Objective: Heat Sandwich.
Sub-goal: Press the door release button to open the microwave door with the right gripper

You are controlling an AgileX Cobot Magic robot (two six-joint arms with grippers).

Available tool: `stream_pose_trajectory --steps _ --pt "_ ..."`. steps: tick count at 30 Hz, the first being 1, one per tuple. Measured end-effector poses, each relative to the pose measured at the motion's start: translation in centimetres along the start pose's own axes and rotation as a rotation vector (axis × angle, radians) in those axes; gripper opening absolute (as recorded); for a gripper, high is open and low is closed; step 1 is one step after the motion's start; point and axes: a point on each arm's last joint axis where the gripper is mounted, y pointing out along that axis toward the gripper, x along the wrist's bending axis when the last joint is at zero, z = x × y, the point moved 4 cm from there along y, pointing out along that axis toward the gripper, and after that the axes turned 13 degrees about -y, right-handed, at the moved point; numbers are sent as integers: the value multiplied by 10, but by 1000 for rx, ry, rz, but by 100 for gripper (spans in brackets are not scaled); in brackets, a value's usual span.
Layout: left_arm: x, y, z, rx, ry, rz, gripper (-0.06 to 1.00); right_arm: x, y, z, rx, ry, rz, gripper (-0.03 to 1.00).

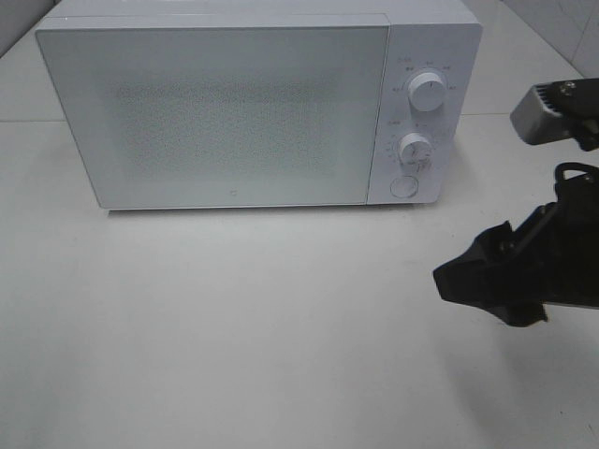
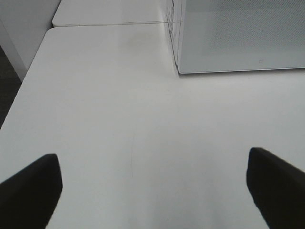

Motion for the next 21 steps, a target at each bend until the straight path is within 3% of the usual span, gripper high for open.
stream_pose_trajectory --steps 13,21 --pt "0 0 0 0 0 0 99 -2 -66 26 74 -92 60 75" --pt "0 0 0 0 0 0 99 1 -97 50 42 -78 76 75"
